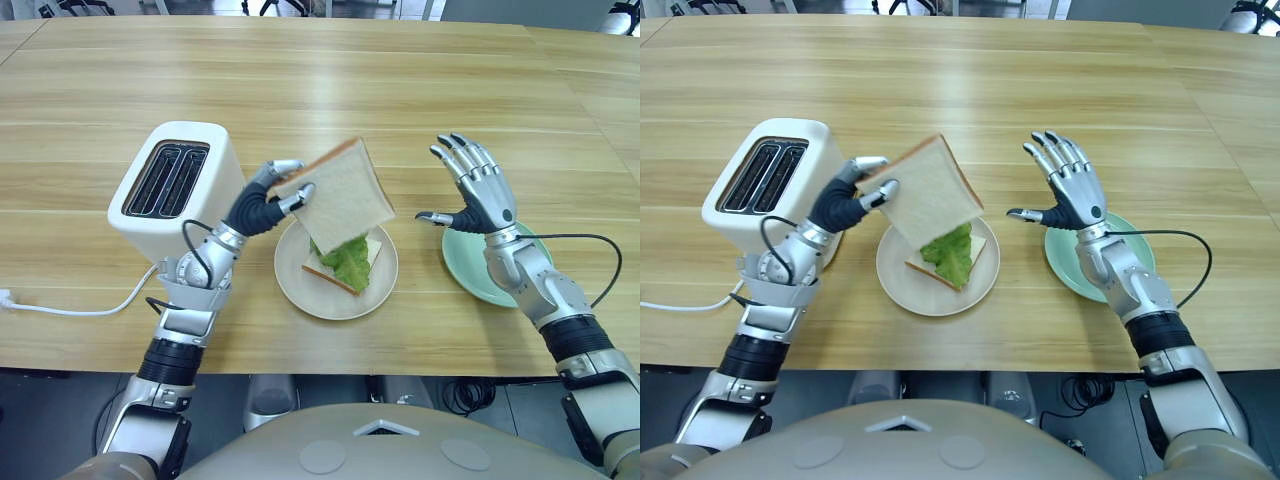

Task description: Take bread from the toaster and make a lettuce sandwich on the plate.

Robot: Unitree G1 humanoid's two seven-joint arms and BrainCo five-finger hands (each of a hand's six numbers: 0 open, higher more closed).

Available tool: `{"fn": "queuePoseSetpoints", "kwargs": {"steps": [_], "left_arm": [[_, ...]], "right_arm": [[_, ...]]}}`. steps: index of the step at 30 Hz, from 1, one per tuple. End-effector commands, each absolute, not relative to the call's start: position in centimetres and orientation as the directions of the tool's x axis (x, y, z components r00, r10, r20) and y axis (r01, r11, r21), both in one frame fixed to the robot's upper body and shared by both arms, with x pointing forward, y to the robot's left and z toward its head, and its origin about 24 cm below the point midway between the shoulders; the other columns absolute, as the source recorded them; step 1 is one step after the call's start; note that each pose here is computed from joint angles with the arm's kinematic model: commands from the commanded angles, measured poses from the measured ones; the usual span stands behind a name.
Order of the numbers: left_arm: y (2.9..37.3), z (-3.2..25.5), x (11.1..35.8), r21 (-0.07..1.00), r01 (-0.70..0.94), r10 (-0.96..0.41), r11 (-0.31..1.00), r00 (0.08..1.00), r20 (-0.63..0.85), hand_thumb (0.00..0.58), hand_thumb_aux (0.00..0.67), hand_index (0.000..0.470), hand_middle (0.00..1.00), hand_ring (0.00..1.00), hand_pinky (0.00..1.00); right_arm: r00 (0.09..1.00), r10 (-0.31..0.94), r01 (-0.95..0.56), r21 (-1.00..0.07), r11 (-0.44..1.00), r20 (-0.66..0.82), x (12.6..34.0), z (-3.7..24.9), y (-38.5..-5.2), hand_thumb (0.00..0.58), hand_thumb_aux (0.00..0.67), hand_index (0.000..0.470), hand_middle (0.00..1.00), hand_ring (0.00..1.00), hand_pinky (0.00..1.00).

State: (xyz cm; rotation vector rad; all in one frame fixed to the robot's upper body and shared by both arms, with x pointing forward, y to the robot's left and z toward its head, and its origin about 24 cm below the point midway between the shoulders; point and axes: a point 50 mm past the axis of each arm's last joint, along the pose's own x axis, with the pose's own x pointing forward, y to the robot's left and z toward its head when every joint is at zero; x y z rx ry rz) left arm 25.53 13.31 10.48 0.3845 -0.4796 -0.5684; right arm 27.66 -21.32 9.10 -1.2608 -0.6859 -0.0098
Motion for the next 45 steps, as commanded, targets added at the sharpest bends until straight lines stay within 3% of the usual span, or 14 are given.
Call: {"fn": "queuePoseSetpoints", "kwargs": {"steps": [1,9,19,30,45], "left_arm": [[13.2,8.0,26.1,0.451,0.517,-0.644,0.727,0.742,0.187,0.580,0.670,0.460,1.00,1.00,1.00],[13.9,5.8,28.1,0.447,0.613,-0.698,0.651,0.715,0.036,0.580,0.670,0.460,1.00,1.00,1.00],[12.9,6.0,32.1,0.445,0.752,-0.812,0.487,0.577,-0.087,0.580,0.670,0.460,1.00,1.00,1.00],[10.6,4.4,33.3,0.396,0.859,-0.865,0.325,0.439,-0.243,0.580,0.670,0.460,1.00,1.00,1.00],[8.4,3.6,34.0,0.417,0.842,-0.820,0.343,0.485,-0.305,0.580,0.670,0.460,1.00,1.00,1.00]], "right_arm": [[0.790,0.366,0.365,-0.857,0.364,0.492,27.0,9.9,-21.6,0.000,0.000,0.000,0.00,0.00,0.00],[0.796,0.543,0.044,-0.921,0.387,0.267,25.2,7.2,-18.8,0.000,0.000,0.000,0.00,0.00,0.00],[0.656,0.754,-0.308,-0.900,0.309,0.034,22.4,5.0,-15.5,0.000,0.000,0.000,0.00,0.00,0.00],[0.597,0.802,-0.374,-0.887,0.270,-0.007,21.3,5.3,-14.8,0.000,0.000,0.000,0.00,0.00,0.00],[0.535,0.845,-0.371,-0.893,0.254,0.019,20.2,6.6,-14.1,0.000,0.000,0.000,0.00,0.00,0.00]]}}
